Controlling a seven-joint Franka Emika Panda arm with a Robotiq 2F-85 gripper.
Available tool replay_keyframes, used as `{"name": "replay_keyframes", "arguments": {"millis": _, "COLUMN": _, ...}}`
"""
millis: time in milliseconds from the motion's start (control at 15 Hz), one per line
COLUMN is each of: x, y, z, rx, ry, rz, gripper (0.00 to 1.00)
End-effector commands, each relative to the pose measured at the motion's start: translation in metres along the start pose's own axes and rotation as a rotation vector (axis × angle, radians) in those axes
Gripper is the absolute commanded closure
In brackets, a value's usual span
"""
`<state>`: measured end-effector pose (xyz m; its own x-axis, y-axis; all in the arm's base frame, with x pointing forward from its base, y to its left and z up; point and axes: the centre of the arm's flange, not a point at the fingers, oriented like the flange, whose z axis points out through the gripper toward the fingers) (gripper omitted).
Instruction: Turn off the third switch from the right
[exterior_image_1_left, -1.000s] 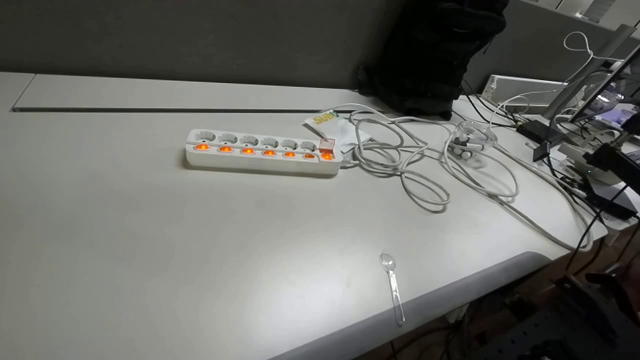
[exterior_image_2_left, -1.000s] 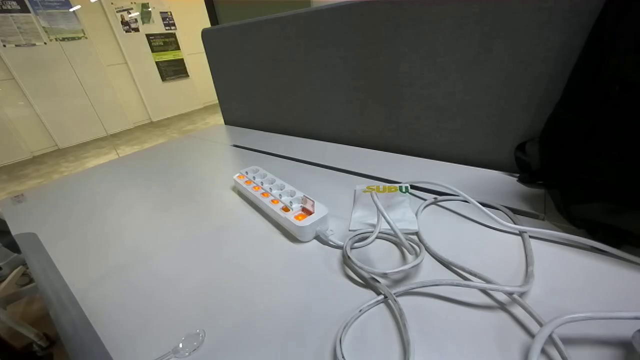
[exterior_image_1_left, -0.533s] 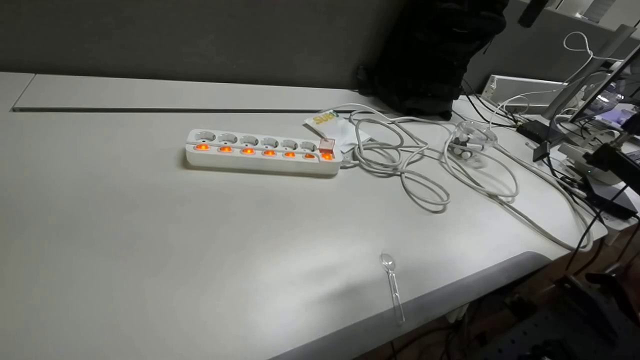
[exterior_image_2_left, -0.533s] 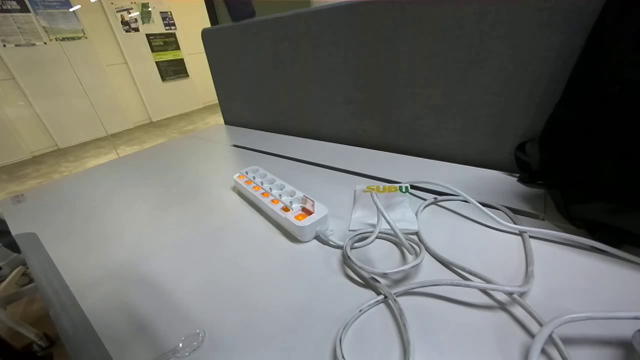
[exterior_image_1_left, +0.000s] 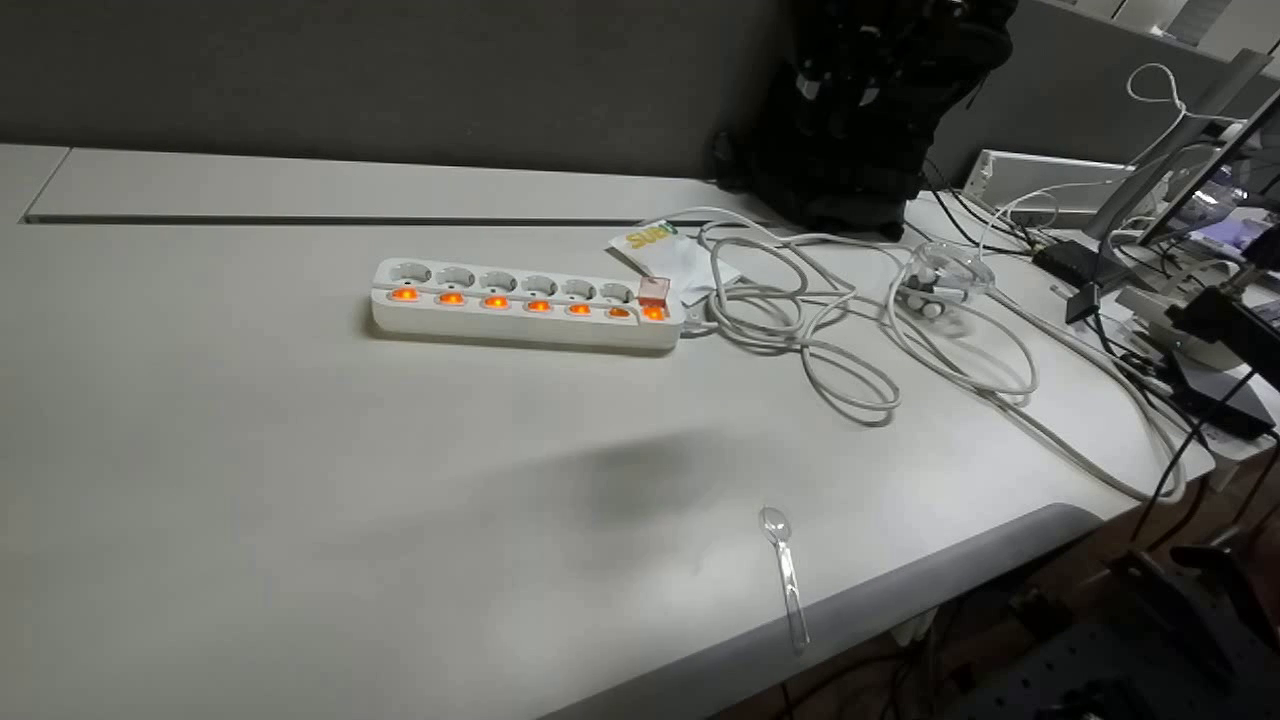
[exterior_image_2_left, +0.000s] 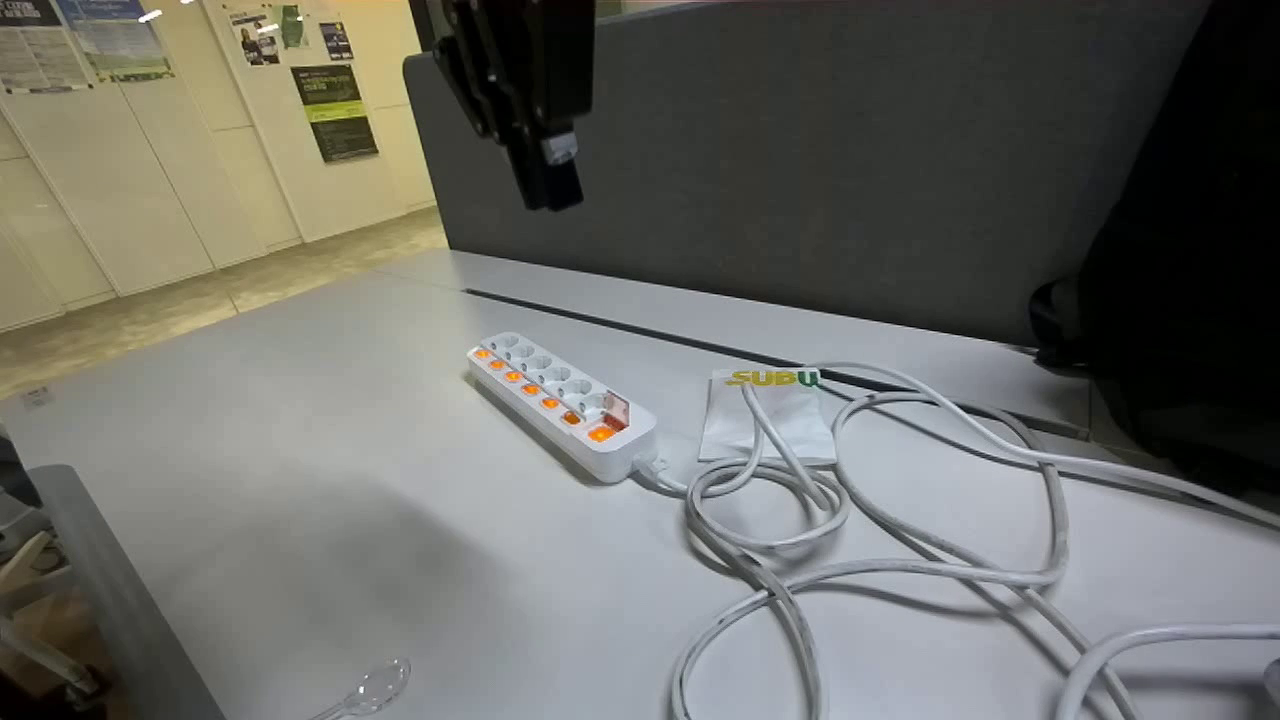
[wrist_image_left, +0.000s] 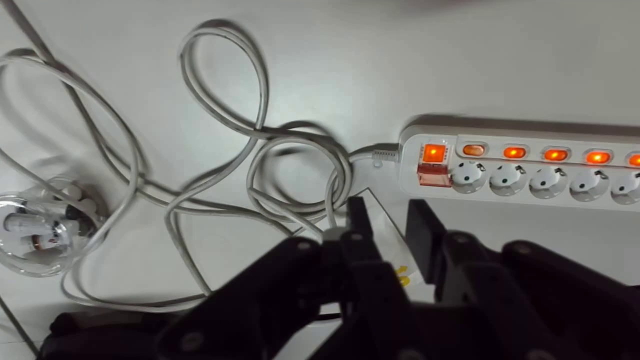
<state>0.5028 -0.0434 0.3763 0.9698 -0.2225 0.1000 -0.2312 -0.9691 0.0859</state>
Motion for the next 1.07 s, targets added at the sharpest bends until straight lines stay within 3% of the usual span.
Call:
{"name": "replay_keyframes", "arguments": {"millis": 0, "x": 0.025, "y": -0.032, "z": 0.021, "rx": 0.013, "ry": -0.015, "rz": 0.0, "gripper": 0.99}}
{"name": "replay_keyframes", "arguments": {"millis": 267, "x": 0.026, "y": -0.065, "z": 0.057, "rx": 0.022, "ry": -0.074, "rz": -0.017, "gripper": 1.0}}
{"name": "replay_keyframes", "arguments": {"millis": 600, "x": 0.036, "y": -0.1, "z": 0.098, "rx": 0.019, "ry": -0.061, "rz": 0.018, "gripper": 1.0}}
{"name": "replay_keyframes", "arguments": {"millis": 667, "x": 0.019, "y": -0.086, "z": 0.088, "rx": 0.028, "ry": -0.071, "rz": -0.027, "gripper": 1.0}}
{"name": "replay_keyframes", "arguments": {"millis": 1000, "x": 0.019, "y": -0.089, "z": 0.096, "rx": 0.026, "ry": -0.077, "rz": -0.033, "gripper": 0.99}}
